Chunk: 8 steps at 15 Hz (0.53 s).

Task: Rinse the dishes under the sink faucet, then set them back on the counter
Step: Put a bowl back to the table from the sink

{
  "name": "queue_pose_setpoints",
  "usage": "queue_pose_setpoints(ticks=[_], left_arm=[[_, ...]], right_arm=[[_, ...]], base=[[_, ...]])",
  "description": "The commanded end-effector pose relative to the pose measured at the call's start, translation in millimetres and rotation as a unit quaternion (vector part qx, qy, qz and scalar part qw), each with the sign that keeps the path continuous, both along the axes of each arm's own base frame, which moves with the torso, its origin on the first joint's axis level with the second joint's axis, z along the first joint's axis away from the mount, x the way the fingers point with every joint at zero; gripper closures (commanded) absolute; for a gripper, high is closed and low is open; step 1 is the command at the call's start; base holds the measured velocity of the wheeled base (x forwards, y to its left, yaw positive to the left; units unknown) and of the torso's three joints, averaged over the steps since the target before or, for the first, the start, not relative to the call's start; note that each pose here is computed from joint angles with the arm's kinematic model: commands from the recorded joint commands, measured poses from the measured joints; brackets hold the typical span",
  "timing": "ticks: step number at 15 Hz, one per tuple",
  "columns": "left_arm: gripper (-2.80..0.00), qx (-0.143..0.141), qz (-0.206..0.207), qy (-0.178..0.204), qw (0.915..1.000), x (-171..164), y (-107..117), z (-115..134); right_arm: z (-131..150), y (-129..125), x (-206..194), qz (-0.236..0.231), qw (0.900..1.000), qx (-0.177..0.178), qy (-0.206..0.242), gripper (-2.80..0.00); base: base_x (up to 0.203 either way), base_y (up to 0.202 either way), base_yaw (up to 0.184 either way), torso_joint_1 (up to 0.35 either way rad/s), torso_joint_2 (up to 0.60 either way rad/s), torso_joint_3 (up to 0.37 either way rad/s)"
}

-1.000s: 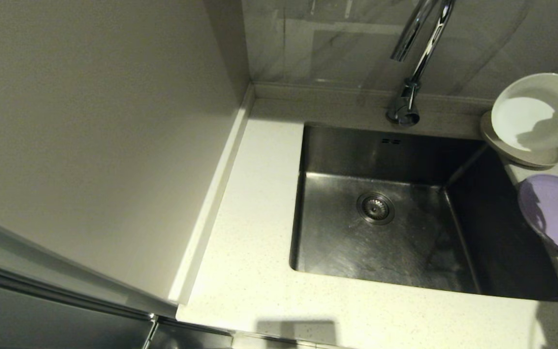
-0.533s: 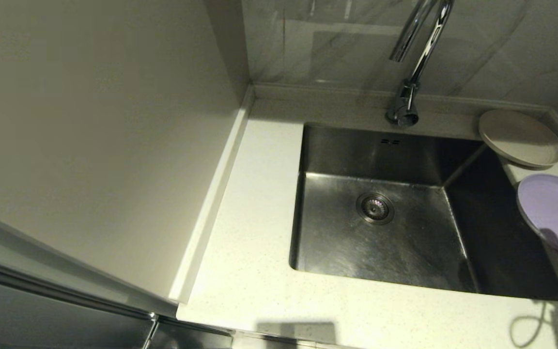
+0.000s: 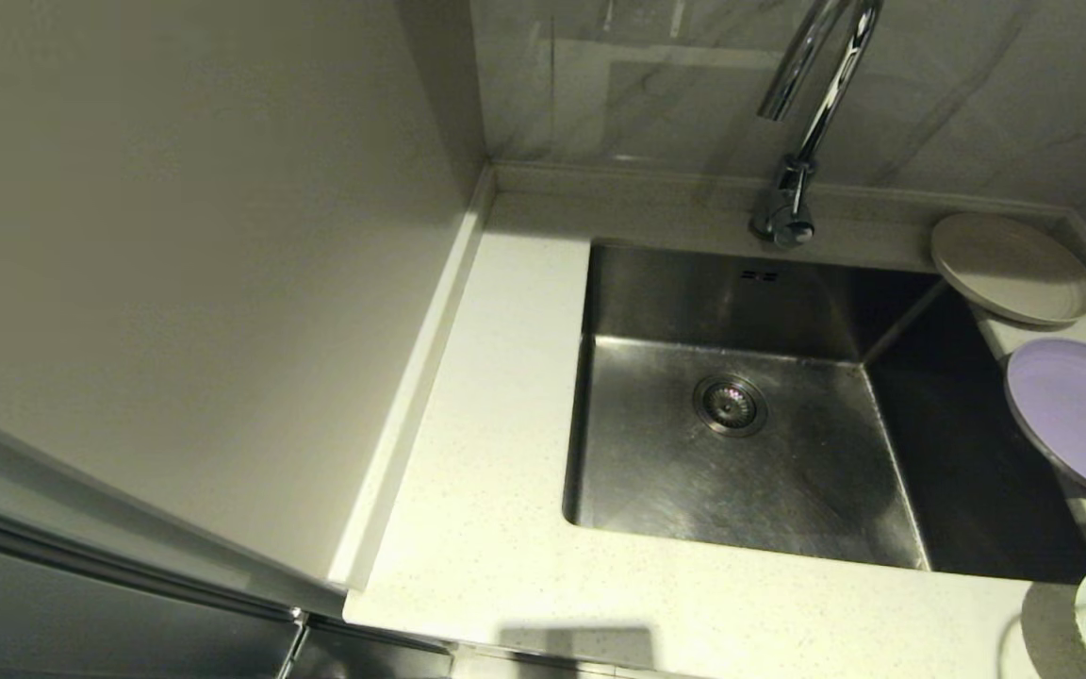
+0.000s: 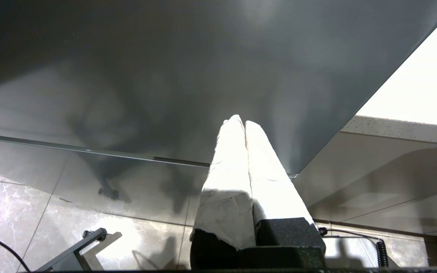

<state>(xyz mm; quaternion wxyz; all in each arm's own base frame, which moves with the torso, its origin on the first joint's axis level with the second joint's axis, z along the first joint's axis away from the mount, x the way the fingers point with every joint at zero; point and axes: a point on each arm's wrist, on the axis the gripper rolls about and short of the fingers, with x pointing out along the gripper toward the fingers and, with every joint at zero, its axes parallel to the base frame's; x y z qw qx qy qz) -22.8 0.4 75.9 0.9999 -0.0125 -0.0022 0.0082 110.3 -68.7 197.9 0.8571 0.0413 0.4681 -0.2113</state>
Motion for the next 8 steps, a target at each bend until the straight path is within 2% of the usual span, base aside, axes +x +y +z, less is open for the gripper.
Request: queue_pose_setpoints(ticks=[1, 3, 5, 6, 8], left_arm=[[0.00, 0.000, 0.000, -0.002, 1.0000, 0, 0, 0], [0.00, 0.000, 0.000, -0.002, 1.0000, 0, 0, 0], [0.00, -0.001, 0.000, -0.002, 1.0000, 0, 0, 0], [0.00, -0.001, 0.000, -0.002, 1.0000, 0, 0, 0], [0.00, -0.001, 0.000, -0.002, 1.0000, 0, 0, 0]], right_arm=[[-7, -15, 17, -0.009, 1.000, 0.016, 0.017, 0.00], [0, -34, 32, -0.023, 0.999, -0.027, -0.037, 0.00], [5, -56, 42, -0.023, 0.992, -0.095, -0.079, 0.00], [3, -65, 41, -0.017, 0.990, -0.121, -0.070, 0.00], [-3, -75, 35, -0.019, 0.990, -0.133, -0.045, 0.00]], base=[[0.000, 0.000, 0.000, 0.000, 0.00, 0.000], [0.000, 0.000, 0.000, 0.000, 0.00, 0.000], [0.000, 0.000, 0.000, 0.000, 0.00, 0.000], [0.000, 0.000, 0.000, 0.000, 0.00, 0.000], [0.000, 0.000, 0.000, 0.000, 0.00, 0.000]])
